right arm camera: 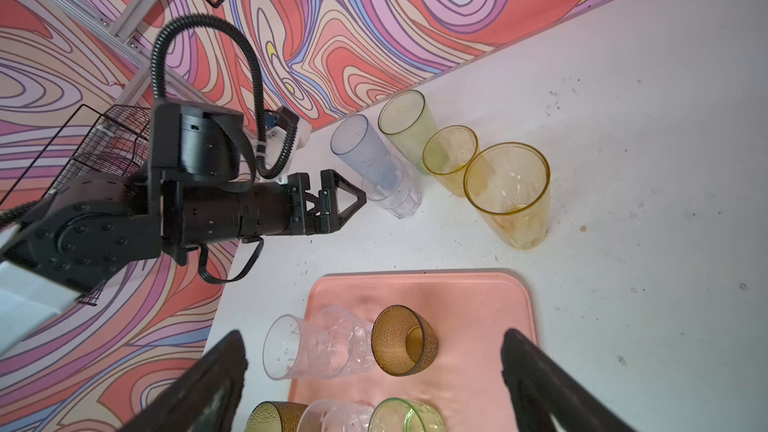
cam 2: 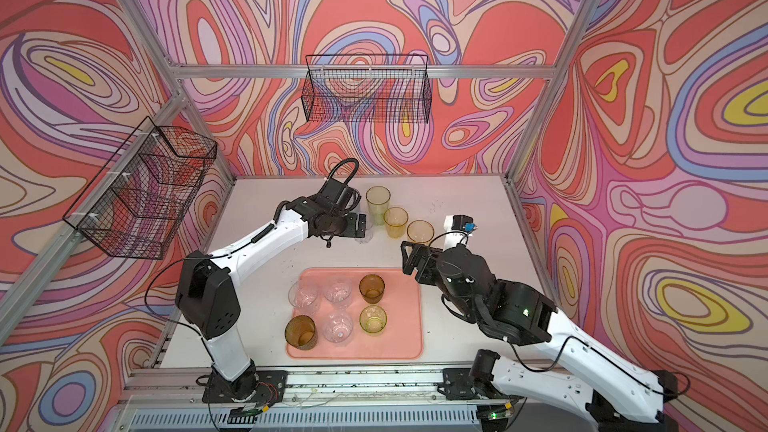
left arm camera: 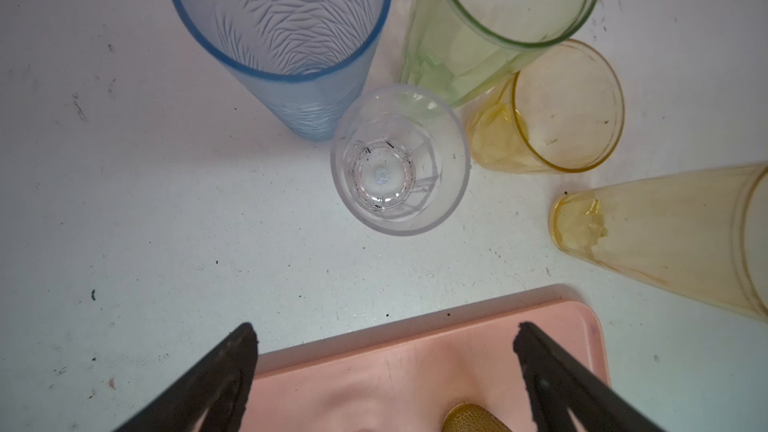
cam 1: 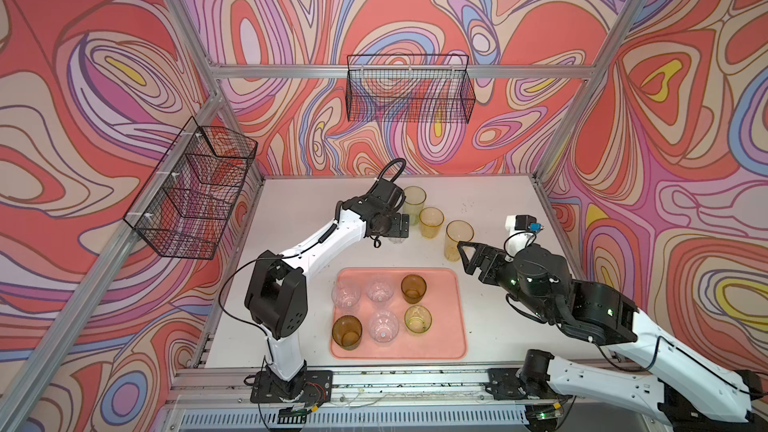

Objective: Place the glasses into the tray
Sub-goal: 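Move the left gripper to the small clear glass beside the blue glass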

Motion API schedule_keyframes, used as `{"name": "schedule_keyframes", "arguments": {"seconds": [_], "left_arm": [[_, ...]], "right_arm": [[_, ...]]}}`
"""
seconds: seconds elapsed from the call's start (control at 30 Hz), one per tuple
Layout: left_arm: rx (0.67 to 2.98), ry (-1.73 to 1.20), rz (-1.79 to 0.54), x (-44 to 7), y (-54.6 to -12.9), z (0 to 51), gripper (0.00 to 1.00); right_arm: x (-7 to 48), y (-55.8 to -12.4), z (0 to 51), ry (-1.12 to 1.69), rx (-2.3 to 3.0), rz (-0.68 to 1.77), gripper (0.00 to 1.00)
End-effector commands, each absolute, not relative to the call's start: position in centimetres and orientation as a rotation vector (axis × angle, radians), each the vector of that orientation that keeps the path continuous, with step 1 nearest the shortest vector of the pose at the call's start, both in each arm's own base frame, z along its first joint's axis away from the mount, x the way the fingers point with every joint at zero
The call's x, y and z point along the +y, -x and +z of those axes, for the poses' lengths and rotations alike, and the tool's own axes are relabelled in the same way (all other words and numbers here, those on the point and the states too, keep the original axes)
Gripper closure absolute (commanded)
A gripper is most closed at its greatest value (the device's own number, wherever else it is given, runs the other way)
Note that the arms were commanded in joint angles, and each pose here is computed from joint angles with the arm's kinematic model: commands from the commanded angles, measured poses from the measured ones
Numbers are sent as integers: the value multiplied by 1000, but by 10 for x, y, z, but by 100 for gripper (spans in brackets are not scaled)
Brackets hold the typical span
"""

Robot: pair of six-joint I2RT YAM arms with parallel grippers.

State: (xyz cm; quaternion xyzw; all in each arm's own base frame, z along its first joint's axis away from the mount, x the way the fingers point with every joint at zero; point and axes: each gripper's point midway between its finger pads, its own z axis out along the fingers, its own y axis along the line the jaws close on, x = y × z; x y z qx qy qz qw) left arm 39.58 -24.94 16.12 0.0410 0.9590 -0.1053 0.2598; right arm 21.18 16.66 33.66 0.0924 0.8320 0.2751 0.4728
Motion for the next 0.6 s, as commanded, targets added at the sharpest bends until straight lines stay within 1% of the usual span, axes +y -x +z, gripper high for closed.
{"name": "schedule_keyframes", "arguments": {"seconds": [0.0, 0.1, 0.23, 0.57], "left_arm": [[2606, -73, -293, -247, -403, 164, 1], [2616, -60, -301, -247, -408, 157, 1], [2620, -37, -297, -242, -416, 151, 0], [2624, -1, -264, -228, -431, 136, 1]], "right_arm": [[163, -214, 335, -219, 2057, 606, 1], [166, -216, 328, -213, 2089, 578, 2], [175, -218, 327, -195, 2089, 603, 2], [174, -222, 326, -213, 2088, 570, 2]]}}
